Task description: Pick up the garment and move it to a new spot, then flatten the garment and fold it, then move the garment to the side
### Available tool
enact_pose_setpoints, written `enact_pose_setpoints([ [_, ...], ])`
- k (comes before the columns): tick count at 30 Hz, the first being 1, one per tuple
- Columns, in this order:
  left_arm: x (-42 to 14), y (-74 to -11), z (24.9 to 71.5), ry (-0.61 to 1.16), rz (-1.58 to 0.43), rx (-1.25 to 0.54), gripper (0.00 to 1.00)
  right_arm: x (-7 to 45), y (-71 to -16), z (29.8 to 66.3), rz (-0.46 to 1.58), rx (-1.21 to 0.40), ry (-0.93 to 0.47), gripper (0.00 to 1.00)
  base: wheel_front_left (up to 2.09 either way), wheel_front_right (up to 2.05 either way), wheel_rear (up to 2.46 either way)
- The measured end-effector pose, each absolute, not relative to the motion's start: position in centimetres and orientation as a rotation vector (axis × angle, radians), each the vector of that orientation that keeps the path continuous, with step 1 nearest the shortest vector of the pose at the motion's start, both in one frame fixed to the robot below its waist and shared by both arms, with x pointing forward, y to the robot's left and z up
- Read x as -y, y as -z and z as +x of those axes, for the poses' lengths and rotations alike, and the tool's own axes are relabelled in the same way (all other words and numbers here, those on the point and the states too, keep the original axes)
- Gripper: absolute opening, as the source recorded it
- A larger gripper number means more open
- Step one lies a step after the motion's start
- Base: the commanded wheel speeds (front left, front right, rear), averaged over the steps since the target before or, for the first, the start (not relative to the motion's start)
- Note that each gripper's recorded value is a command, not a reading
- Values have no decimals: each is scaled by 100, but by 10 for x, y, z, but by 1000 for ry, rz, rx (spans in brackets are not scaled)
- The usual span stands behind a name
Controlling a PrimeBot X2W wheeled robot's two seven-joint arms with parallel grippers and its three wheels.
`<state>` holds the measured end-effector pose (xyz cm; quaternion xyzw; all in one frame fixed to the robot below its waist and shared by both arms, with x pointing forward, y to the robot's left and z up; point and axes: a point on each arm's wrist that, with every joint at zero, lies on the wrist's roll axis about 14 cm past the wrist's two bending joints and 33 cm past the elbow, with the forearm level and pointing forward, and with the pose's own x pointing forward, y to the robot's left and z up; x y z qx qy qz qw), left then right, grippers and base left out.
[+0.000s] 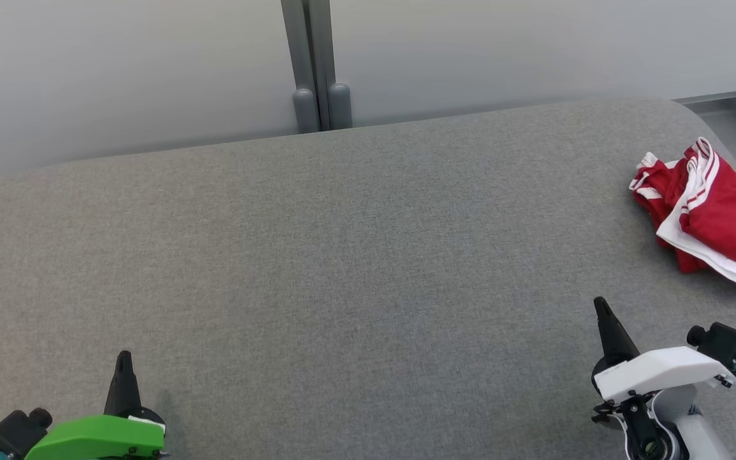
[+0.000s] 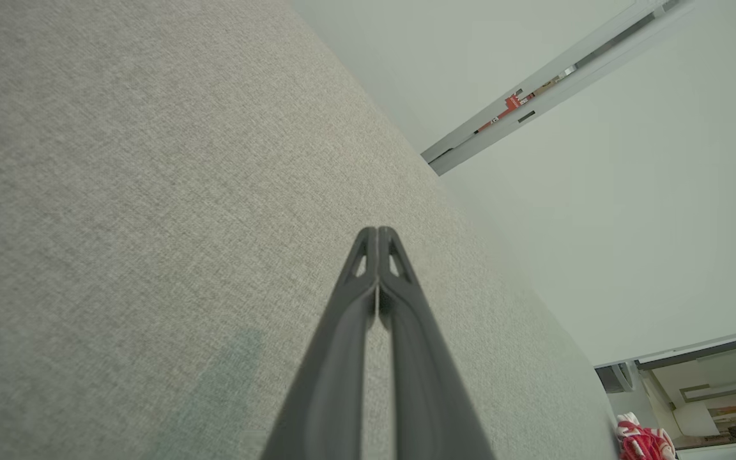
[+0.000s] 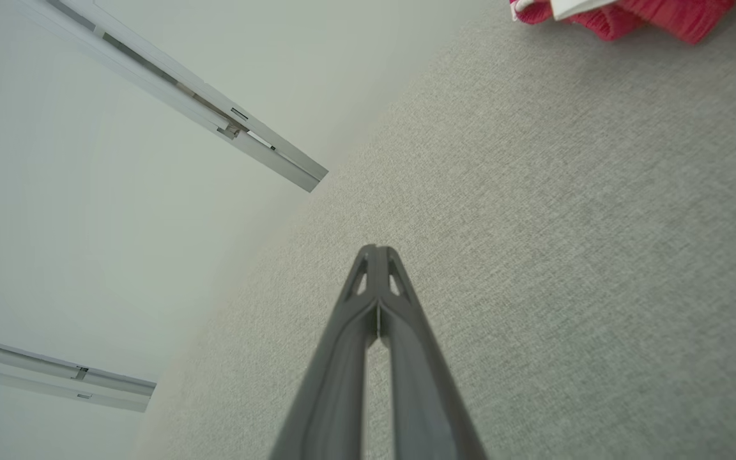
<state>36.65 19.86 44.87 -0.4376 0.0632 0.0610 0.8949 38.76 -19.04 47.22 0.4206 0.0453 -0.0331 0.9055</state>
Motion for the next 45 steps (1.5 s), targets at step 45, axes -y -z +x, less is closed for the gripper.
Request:
enact_pose_setpoints([
  [45,-198,-481,381,-74,-1339,-62,0,197,-492,390,1325,-40,51,0,0,0,0],
])
